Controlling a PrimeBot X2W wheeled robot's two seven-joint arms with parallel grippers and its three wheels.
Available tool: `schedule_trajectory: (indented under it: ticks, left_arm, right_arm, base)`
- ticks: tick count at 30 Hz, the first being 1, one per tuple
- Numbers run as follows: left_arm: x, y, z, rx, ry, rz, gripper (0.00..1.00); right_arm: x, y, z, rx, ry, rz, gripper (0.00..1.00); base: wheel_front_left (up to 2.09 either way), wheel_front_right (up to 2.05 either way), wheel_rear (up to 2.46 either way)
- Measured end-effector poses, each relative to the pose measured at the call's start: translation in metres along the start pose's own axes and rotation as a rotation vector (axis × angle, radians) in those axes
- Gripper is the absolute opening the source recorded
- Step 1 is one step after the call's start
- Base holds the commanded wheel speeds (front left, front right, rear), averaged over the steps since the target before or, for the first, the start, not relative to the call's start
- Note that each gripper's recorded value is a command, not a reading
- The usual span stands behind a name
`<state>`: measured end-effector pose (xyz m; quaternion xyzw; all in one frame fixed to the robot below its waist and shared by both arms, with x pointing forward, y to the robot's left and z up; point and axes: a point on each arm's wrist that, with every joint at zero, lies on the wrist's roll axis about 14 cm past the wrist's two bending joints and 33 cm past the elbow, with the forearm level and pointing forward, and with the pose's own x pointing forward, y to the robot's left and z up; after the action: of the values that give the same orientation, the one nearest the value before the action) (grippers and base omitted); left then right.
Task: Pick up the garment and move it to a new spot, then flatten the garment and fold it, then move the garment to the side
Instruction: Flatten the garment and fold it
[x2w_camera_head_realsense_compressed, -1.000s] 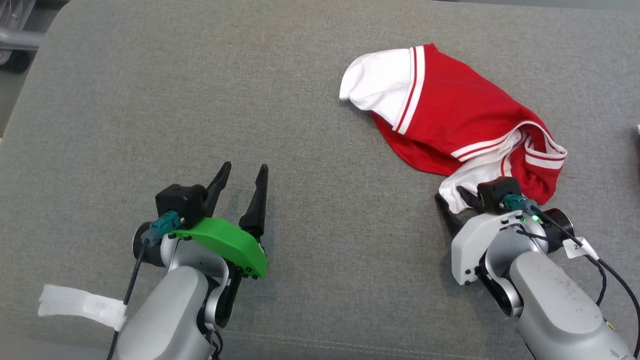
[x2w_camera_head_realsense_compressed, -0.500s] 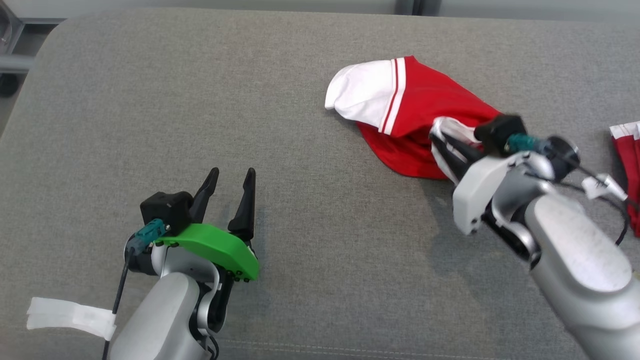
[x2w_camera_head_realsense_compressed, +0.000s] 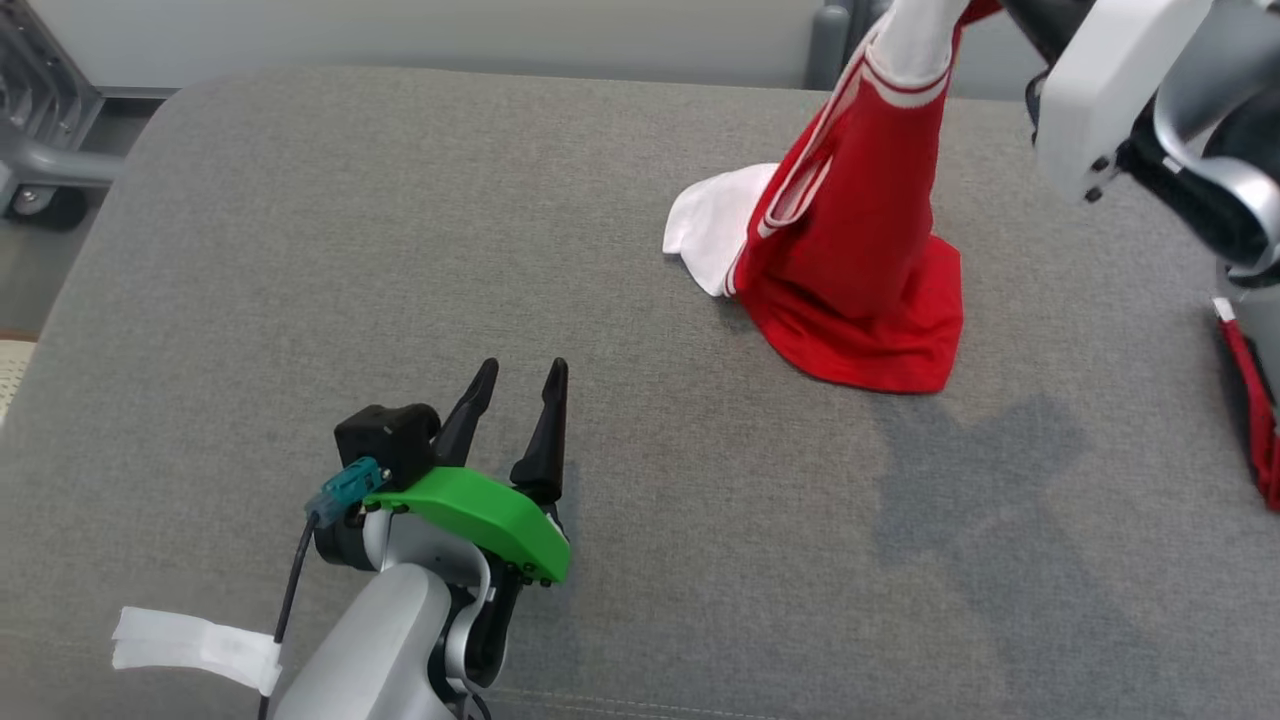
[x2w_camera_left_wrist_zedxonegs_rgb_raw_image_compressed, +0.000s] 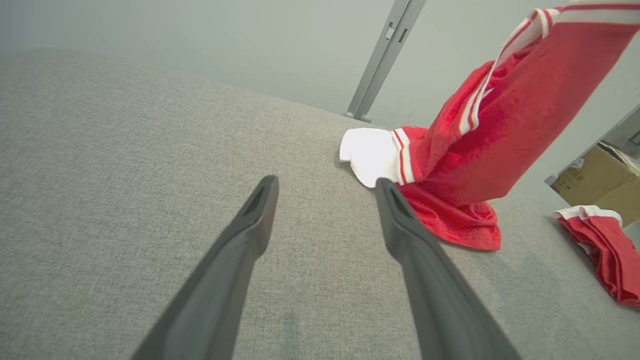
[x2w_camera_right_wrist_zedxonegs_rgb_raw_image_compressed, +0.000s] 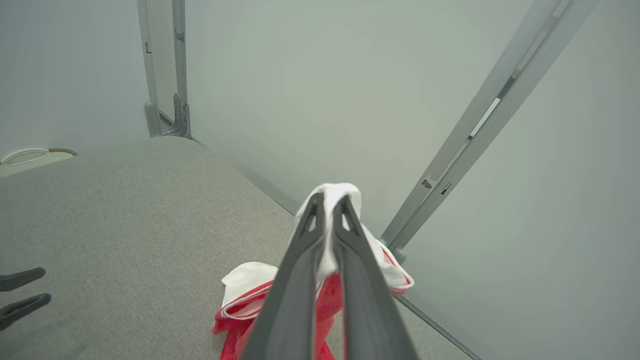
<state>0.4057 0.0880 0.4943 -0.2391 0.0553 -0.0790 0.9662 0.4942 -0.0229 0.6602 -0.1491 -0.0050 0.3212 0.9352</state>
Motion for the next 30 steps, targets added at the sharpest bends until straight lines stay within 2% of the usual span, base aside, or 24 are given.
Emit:
schedule_trajectory:
  ticks: [8,13,18,22,24,26,30]
  left_arm:
    - [-0.015,0.005,0.010,-0.033,-0.036,0.026,1.00]
    - [-0.027,0.016,0.016,-0.044,-0.057,0.064,1.00]
    - [-0.040,0.026,0.016,-0.066,-0.067,0.103,1.00]
    - [-0.049,0.036,0.022,-0.073,-0.094,0.137,1.00]
    - [-0.055,0.043,0.027,-0.081,-0.115,0.162,1.00]
    - [-0.059,0.046,0.030,-0.085,-0.126,0.173,1.00]
    - [-0.064,0.048,0.027,-0.097,-0.130,0.185,1.00]
  right_arm:
    - [0.013,-0.008,0.083,-0.041,-0.028,0.019,0.00]
    - [0.024,-0.009,0.120,-0.064,-0.033,0.015,0.00]
    - [0.031,-0.024,0.165,-0.037,-0.099,-0.058,0.00]
    - [0.032,-0.045,0.189,0.027,-0.164,-0.132,0.00]
    - [0.040,-0.052,0.177,0.060,-0.128,-0.147,0.00]
    - [0.049,-0.041,0.151,0.093,-0.049,-0.098,0.00]
    - [0.057,-0.007,0.061,0.135,0.199,0.013,0.00]
  base:
    - [0.00,0.00,0.00]
    - [0.00,0.00,0.00]
    - [0.00,0.00,0.00]
    - [0.00,0.00,0.00]
    - [0.00,0.00,0.00]
    - [0.00,0.00,0.00]
    - [0.00,0.00,0.00]
